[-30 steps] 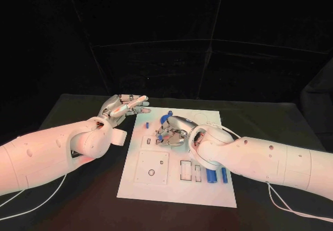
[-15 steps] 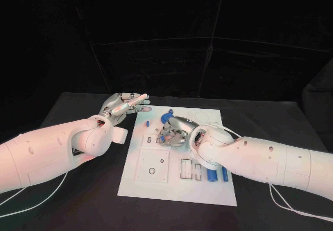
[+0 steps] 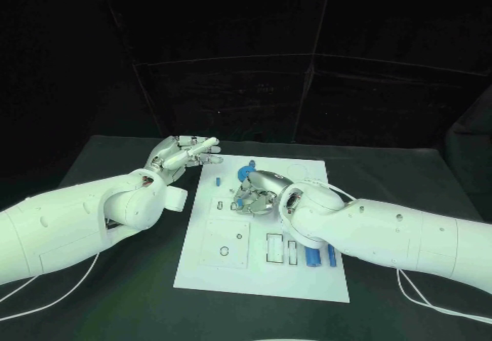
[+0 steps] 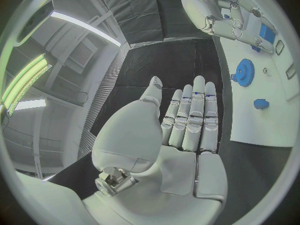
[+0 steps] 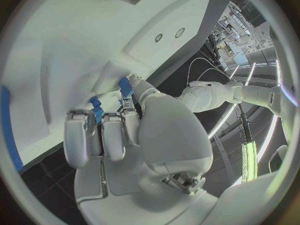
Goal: Assemble the parts on the task board
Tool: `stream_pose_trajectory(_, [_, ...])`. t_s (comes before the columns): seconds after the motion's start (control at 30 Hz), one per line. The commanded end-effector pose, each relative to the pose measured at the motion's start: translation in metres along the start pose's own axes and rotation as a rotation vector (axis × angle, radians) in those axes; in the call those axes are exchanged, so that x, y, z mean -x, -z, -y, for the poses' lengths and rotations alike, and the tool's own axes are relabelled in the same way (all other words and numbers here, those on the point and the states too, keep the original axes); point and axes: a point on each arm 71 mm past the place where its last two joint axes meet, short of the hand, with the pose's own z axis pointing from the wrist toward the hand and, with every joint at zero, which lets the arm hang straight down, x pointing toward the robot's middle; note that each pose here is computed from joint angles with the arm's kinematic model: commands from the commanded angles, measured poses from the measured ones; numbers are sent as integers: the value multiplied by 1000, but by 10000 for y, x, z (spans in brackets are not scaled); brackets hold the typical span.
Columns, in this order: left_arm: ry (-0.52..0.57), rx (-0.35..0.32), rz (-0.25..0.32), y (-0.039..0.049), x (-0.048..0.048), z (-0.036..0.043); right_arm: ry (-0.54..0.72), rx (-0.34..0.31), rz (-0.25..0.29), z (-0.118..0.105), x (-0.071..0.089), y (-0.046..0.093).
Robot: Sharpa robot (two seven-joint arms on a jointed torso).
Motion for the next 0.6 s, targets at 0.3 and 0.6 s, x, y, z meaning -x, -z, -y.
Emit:
stream_pose_trajectory(0.3, [7, -6, -10, -5, -6, 15, 21, -21, -42, 43, -41, 5])
stream_pose_trajectory(0.6, [7, -5, -9, -4, 0, 14, 22, -17, -36, 40, -36, 6])
